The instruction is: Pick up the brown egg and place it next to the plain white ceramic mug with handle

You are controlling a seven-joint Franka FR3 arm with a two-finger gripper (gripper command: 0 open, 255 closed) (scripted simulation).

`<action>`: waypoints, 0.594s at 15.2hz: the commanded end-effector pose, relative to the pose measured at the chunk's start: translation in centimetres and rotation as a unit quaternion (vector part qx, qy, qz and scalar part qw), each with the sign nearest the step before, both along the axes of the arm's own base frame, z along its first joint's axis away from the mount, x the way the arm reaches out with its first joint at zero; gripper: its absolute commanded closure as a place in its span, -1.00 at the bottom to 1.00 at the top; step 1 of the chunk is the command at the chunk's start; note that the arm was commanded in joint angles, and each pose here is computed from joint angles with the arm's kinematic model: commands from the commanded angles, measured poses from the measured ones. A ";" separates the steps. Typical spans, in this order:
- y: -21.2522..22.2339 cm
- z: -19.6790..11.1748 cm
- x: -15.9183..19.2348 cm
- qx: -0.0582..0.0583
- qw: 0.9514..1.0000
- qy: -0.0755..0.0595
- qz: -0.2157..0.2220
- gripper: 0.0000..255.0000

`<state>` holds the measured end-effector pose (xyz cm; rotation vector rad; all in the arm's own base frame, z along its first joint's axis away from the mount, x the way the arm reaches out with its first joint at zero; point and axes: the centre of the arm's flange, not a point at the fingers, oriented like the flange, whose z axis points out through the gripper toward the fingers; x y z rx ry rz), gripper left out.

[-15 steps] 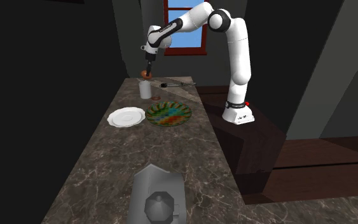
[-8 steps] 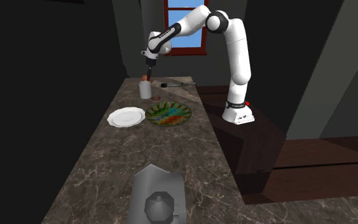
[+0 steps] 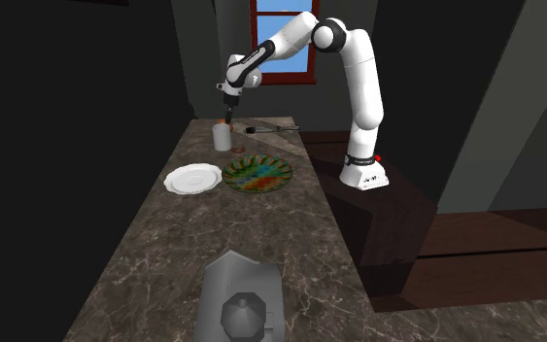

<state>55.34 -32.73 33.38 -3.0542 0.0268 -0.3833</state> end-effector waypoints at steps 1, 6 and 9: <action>0.0 0.0 0.0 0.000 1.000 0.000 0.000 1.00; 0.0 0.0 0.0 0.000 1.000 0.000 0.000 -1.00; 0.0 0.0 0.0 0.000 1.000 0.000 0.000 -1.00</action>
